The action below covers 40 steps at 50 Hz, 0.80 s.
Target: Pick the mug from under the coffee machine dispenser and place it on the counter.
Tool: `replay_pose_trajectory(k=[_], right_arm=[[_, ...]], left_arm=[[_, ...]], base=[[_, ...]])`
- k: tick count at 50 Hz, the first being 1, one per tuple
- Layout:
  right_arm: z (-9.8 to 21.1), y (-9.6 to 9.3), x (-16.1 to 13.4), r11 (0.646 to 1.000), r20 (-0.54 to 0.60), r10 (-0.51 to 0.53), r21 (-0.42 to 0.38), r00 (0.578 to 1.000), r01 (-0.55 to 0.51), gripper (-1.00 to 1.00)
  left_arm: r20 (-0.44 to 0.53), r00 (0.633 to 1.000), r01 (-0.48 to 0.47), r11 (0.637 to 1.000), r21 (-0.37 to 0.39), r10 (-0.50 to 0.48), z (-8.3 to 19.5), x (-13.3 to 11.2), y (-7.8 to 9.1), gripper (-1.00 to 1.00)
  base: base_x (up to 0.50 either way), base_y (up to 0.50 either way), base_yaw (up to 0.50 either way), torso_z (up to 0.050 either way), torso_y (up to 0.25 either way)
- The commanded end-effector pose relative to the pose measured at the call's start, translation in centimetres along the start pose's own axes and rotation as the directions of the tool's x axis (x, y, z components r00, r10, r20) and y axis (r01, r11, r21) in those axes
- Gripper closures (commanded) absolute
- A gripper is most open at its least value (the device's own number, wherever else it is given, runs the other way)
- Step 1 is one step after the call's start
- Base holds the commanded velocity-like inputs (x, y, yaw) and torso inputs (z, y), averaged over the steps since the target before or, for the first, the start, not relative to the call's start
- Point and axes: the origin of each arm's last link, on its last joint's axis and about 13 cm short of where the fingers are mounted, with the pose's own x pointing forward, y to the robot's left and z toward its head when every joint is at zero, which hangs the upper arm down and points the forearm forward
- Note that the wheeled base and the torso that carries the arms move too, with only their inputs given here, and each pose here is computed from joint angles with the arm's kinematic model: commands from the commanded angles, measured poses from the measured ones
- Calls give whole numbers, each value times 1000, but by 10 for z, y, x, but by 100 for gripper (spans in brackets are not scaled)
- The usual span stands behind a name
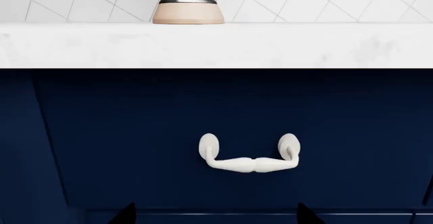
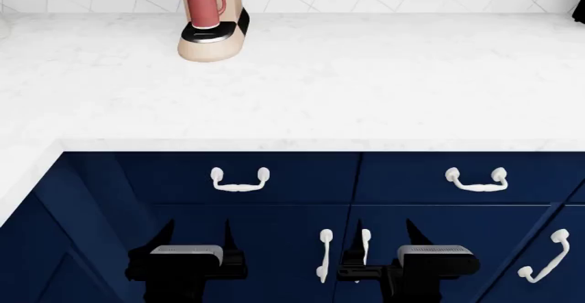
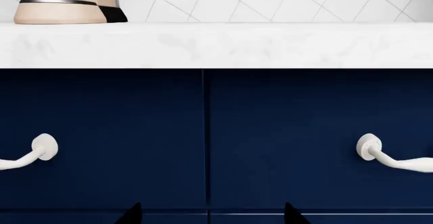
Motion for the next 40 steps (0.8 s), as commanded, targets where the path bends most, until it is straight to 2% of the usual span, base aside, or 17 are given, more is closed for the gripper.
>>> replay_pose_trajectory(k=[1,4,5,8,16,20,27,29,31,32,34,35,37,40], right_arm=[[0,-2,0,998,3,-35,47,999,35,-100],[-2,-2,0,999,-10,-26,42,1000,26,-100],[-1,-2,1,998,-8,-35,53,999,35,-100],[0,-1,0,998,-6,-43,48,999,44,-100],[-1,-1,0,998,-10,-46,47,999,46,-100],[0,-1,0,998,-6,-44,39,999,45,-100],[0,0,0,999,-6,-42,19,999,42,-100],[5,0,-1,999,9,-35,-5,999,35,-100],[8,1,-2,998,23,-34,-43,999,35,-100],[10,3,-2,999,20,-12,-33,1000,12,-100],[17,2,-3,1000,27,-15,-8,1000,16,-100],[19,2,-3,1000,28,-18,-11,999,18,-100],[26,3,-5,999,27,-11,-32,1000,12,-100],[41,3,-9,999,35,12,-36,999,-10,-100]], left_arm=[[6,1000,-2,1000,-12,2,1,0,-1,-100],[-4,1000,-11,1000,10,11,-3,1,-2,-100],[-12,1000,-1,999,47,2,-5,0,-3,-100],[-2,1000,-2,1000,20,2,-4,-1,-4,-100],[42,999,1,997,74,-4,-4,-3,-6,-100],[63,998,-11,997,81,6,-2,-4,-5,-100],[44,999,-7,999,43,5,-1,-3,-5,-100],[51,999,-5,999,43,2,4,-4,-5,-100],[76,997,-27,996,86,20,7,1,-5,-100],[57,998,-37,998,60,34,10,2,-2,-100],[54,998,-37,997,71,33,17,4,-2,-100],[48,999,-8,999,46,5,19,3,-3,-100],[63,998,20,998,54,-24,31,1,-4,-100],[52,999,5,998,62,-9,46,2,0,-100]], base=[[0,0,0,0,0],[0,0,0,0,0],[0,0,0,0,0],[0,0,0,0,0],[0,0,0,3,0],[0,0,0,48,3],[0,0,0,50,5],[0,0,0,50,5],[0,0,0,50,5],[0,0,0,50,4],[0,0,0,50,5],[0,0,0,50,4],[0,0,0,50,6],[0,0,0,50,5]])
